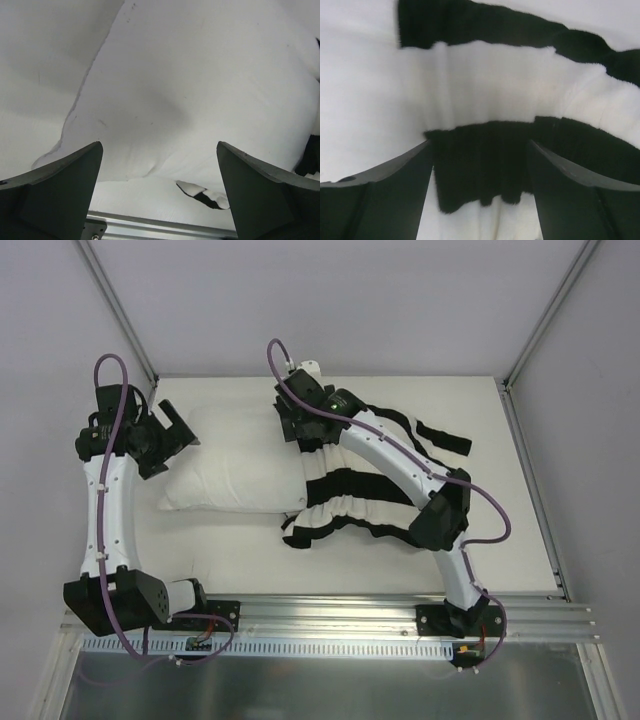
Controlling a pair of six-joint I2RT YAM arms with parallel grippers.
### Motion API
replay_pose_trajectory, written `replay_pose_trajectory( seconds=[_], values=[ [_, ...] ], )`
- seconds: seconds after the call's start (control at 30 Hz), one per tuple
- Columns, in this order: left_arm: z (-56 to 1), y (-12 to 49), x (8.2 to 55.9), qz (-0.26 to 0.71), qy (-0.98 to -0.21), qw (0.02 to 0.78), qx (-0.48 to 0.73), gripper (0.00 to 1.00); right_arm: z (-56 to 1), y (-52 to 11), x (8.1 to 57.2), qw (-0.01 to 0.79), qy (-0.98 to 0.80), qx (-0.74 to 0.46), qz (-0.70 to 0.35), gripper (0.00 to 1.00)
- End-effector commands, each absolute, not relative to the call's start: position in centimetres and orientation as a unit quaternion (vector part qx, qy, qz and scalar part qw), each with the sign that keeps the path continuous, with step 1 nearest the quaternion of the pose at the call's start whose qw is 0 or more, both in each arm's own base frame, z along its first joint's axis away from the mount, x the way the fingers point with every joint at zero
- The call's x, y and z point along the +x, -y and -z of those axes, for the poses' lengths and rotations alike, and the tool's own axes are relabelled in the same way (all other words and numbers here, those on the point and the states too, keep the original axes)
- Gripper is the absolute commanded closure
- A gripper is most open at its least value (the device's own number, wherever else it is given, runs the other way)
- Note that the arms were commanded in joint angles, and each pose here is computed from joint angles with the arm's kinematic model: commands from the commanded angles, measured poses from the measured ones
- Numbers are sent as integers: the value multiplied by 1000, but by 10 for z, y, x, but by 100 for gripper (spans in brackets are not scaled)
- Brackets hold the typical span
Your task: Remove the pillowcase from the pillow
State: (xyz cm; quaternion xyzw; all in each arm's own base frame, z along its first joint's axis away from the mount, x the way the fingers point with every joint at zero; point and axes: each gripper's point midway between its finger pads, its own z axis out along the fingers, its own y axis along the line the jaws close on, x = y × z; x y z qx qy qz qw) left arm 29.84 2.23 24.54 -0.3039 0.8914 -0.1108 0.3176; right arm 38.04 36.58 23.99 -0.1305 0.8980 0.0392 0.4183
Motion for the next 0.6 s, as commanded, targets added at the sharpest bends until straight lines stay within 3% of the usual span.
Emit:
replay_pose_trajectory(
  seconds=[0.0, 0.1, 0.17, 0.2, 0.23, 0.37, 0.57],
  values=[
    [-223, -10, 287, 136, -905, 283, -287, 1, -216, -345, 379, 384, -917, -108, -20, 24],
    [-199, 15, 273, 180, -911, 250, -273, 1, -210, -325, 371, 386, -918, -93, -4, 41],
    [-182, 37, 259, 202, -920, 224, -252, 1, -201, -305, 354, 377, -921, -95, 3, 68],
    [-178, 53, 248, 217, -924, 213, -234, 1, -195, -293, 343, 373, -923, -97, 2, 88],
    [-178, 56, 243, 223, -922, 212, -235, 1, -196, -297, 345, 378, -921, -95, -6, 96],
    [-201, 80, 225, 253, -916, 238, -198, 1, -160, -275, 302, 348, -928, -131, -31, 99],
    [-270, 71, 246, 243, -898, 313, -192, 1, -180, -259, 250, 366, -908, -182, -96, 99]
  ],
)
